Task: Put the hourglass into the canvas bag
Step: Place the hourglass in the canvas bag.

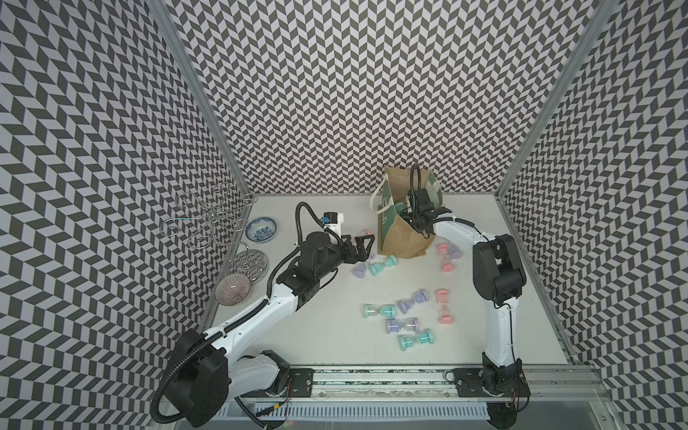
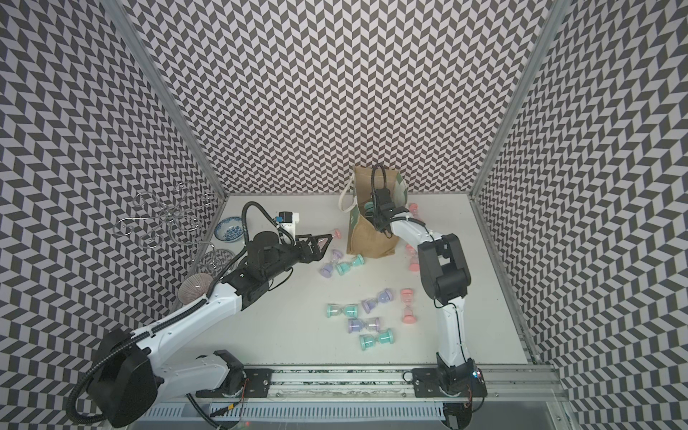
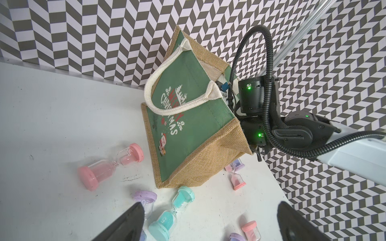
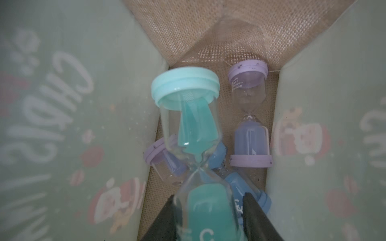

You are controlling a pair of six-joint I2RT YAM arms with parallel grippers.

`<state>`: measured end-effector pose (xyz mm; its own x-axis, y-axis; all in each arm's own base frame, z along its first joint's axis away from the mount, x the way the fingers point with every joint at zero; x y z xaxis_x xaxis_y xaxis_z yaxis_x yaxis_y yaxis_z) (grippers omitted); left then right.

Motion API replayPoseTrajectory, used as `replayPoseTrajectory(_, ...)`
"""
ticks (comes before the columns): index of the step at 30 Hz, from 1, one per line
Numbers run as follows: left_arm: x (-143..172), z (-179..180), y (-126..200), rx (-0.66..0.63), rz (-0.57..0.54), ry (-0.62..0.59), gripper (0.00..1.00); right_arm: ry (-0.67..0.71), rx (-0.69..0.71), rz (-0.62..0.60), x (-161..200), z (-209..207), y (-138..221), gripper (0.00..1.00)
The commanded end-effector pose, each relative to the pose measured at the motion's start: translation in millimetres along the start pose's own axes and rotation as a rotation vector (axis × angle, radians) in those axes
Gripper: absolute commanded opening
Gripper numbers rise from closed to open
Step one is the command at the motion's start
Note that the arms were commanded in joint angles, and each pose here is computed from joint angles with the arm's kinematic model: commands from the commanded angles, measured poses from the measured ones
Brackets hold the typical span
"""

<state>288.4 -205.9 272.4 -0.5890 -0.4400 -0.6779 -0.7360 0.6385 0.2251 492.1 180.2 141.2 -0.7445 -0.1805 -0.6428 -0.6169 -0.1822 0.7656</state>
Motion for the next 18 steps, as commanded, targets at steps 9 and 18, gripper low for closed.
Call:
replayPoseTrajectory(9,-6,-2,1,0.003,-0.047,0.016,0.99,-0.034,-0.031,-0.086,-19,2,19,0.48)
replayPoseTrajectory(18,-11,-5,7,0.004,-0.072,0.014,0.99,-0.030,-0.061,-0.148,-35,4,51,0.56)
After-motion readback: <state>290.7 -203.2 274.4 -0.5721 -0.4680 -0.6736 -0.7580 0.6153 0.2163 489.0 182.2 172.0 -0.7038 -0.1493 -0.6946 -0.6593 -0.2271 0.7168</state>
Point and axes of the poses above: each gripper's point midway between its finger pads, its own y axis back along the fingers, its own z axis along the line the jaws close on, x = y × z, the point moved 6 cm from there along y, back along the fingers, and after that the axes turned 11 degrees about y, right-handed, at the moved point
